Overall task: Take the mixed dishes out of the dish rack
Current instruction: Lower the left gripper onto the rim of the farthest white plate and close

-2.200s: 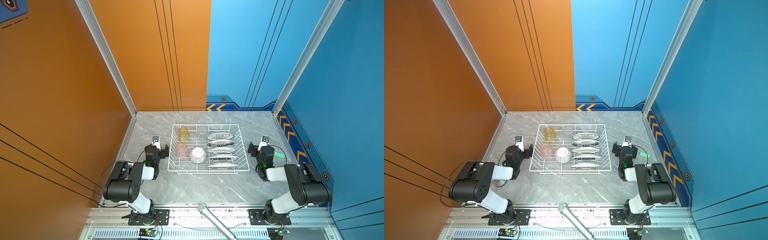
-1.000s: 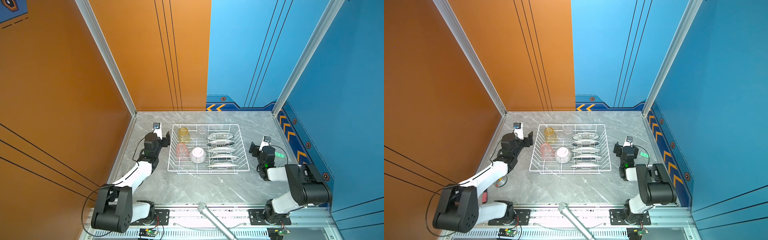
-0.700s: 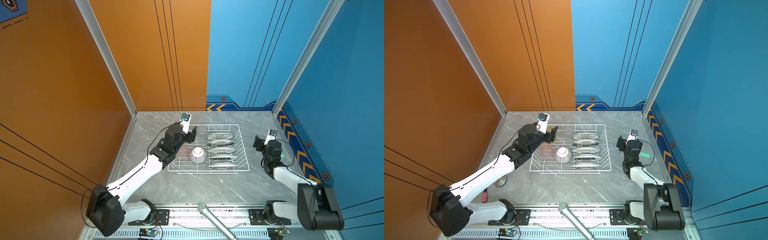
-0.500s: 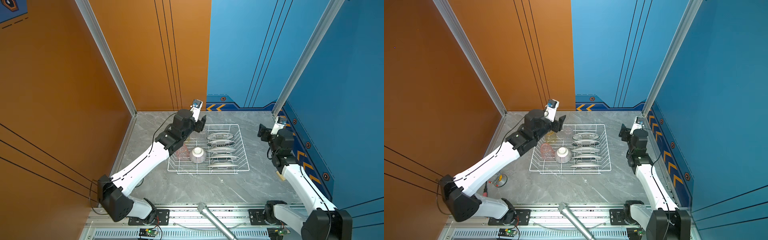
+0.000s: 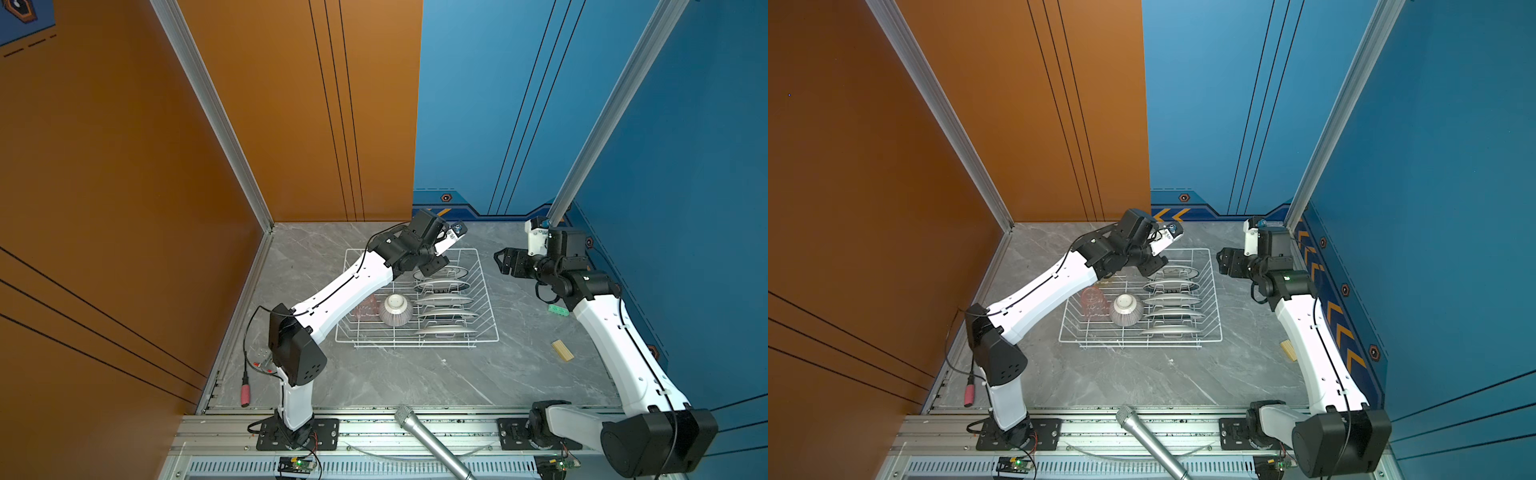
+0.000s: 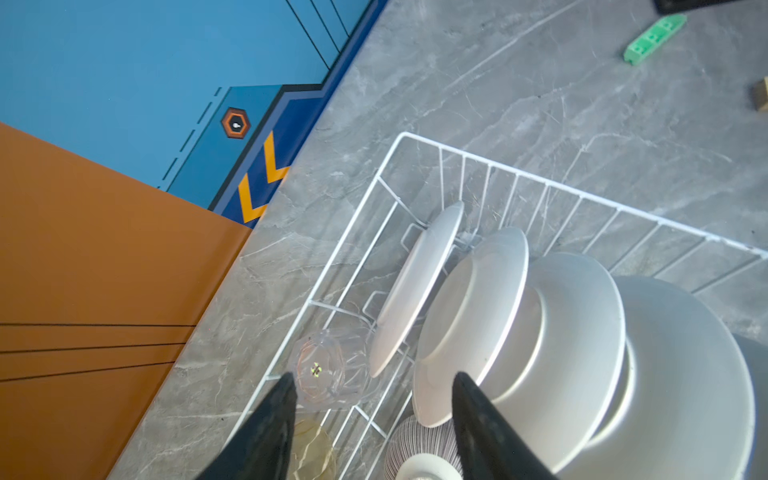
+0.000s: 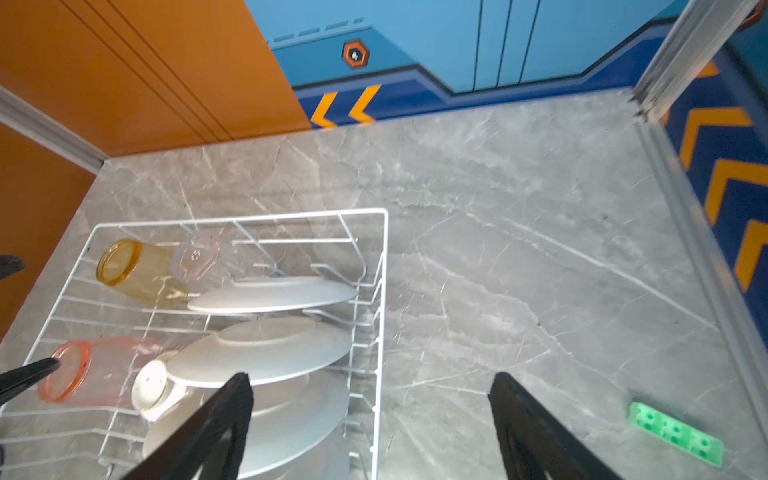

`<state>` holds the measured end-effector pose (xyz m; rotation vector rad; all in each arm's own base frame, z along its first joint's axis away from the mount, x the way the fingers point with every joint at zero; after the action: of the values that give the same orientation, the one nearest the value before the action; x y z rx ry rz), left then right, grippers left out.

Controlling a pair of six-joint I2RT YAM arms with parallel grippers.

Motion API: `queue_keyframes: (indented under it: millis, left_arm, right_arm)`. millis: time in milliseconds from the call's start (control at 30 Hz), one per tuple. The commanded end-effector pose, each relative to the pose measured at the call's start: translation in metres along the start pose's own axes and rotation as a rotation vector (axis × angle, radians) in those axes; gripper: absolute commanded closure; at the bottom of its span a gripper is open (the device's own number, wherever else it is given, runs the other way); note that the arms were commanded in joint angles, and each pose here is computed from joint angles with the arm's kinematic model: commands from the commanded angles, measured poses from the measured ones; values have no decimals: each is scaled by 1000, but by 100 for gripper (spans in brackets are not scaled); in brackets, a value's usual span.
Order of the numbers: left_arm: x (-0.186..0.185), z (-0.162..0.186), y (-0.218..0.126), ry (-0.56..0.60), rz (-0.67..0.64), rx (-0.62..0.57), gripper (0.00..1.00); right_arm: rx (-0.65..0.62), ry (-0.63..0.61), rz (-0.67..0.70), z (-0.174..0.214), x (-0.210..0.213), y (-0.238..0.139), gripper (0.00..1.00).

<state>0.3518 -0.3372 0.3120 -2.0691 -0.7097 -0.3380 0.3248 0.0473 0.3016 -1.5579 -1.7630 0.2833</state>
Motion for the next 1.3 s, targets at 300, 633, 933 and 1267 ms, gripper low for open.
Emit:
queue_keyframes:
  millis: [300,633,933,1267]
  left_arm:
    - [-19,-5,26,211,129,49,41]
    - [-15,5,56,216,185,105,43]
    - [-15,17,74,198,216,128,42]
    - [-7,27,92,184,215,150,42]
  right_arm:
    - [36,-1,-49,-2,16,-5,12]
    - [6,-7,-21,-3,7,-14,11]
    - [-8,9,-5,-1,-2,-20,11]
    - [-16,16,-2,0,-7,-21,10]
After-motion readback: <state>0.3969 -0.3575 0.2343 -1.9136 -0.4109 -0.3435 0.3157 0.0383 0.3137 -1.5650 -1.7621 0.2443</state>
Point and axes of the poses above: each gripper's point midway between its finger pads, its own y axis out along the fingers, its own x axis along the line the jaws close on, z = x × y, the point moved 5 cm from there along -y, back along the fingers, and after that the axes turned 11 degrees about y, right-handed, at the moved point
